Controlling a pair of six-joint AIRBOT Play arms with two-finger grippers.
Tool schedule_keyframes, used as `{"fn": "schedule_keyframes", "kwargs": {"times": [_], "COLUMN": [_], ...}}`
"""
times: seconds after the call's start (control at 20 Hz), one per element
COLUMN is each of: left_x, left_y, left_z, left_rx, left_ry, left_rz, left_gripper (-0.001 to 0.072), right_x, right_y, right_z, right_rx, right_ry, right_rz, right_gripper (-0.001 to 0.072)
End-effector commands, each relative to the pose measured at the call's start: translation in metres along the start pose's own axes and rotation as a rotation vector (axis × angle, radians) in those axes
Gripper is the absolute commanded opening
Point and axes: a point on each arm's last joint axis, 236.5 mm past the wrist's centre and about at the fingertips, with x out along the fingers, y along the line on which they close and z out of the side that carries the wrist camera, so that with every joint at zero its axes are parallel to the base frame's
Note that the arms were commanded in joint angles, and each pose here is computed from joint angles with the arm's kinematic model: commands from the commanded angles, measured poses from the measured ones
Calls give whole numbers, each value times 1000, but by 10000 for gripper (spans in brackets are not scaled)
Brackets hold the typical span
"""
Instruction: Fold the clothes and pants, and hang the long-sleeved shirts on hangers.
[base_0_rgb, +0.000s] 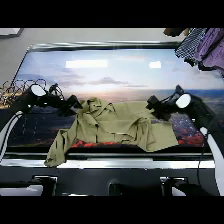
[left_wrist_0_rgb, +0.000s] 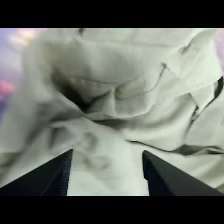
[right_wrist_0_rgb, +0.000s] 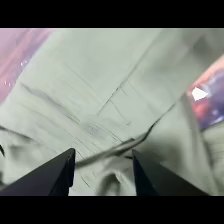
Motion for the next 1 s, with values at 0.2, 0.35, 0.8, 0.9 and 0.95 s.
{"fn": "schedule_keyframes", "kwargs": {"times": [0.2, 0.35, 0.8, 0.9, 0.95], "left_x": [-54, -48, -44, -43, -43], "left_y": [44, 59, 69, 69, 69], "left_z": [-21, -42, -52, -52, -52], "left_rx": [271, 269, 254, 254, 254], "left_ry": [-111, -115, -88, -89, -88], "left_rz": [237, 240, 252, 252, 252], "left_gripper": [520, 520, 520, 520, 520], "right_x": [-30, -2, 47, 56, 62], "right_y": [-4, -7, -22, -20, -19], "right_z": [-84, -123, -157, -155, -153], "right_rx": [-864, -1080, -1233, -1257, -1258], "right_ry": [135, 159, 221, 214, 206], "right_rz": [-204, -217, -206, -202, -199], "right_gripper": [527, 528, 528, 527, 526]}}
